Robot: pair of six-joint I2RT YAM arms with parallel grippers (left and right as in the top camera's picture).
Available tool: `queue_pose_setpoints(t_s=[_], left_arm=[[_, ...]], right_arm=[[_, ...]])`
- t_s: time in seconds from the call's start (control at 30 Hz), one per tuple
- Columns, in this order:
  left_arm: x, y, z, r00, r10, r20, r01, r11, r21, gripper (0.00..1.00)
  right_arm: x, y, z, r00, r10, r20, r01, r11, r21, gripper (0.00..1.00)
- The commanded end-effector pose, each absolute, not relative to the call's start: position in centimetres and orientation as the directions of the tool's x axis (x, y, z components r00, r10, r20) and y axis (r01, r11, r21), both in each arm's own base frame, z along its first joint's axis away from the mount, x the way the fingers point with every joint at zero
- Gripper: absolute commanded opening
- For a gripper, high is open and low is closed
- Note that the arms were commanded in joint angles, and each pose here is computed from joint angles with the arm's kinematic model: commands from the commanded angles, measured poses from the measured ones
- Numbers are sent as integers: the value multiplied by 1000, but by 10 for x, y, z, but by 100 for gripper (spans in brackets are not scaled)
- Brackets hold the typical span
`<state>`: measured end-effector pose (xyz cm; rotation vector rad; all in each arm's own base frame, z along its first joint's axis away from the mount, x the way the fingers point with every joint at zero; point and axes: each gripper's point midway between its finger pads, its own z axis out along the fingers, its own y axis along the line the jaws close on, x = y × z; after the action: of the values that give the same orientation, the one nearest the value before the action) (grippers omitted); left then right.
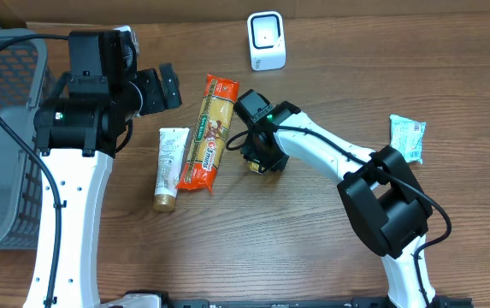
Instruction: Scan the item barcode
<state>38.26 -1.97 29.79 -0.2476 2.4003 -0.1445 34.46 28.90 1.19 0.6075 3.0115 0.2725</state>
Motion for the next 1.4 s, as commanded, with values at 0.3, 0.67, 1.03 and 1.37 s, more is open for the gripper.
queue_pose_setpoints(t_s=[0.3,0.67,1.03,1.37], left_arm=[[383,-18,302,-721,-229,-654,-152,973,-173,99],[383,-18,302,-721,-229,-655,-152,973,-173,100],[383,-18,302,-721,-229,-654,-152,973,-173,100],[383,-18,302,-721,-229,-655,-152,973,-173,100]], right_arm=[[350,267,65,-985,-167,-53,-172,977,123,24],[343,158,61,-965,-258,40,-252,880,-402,4],[323,180,30,-882,-458,109,-460,788,-409,48],[299,238,28,-800,-597,55,-564,719,-406,66]])
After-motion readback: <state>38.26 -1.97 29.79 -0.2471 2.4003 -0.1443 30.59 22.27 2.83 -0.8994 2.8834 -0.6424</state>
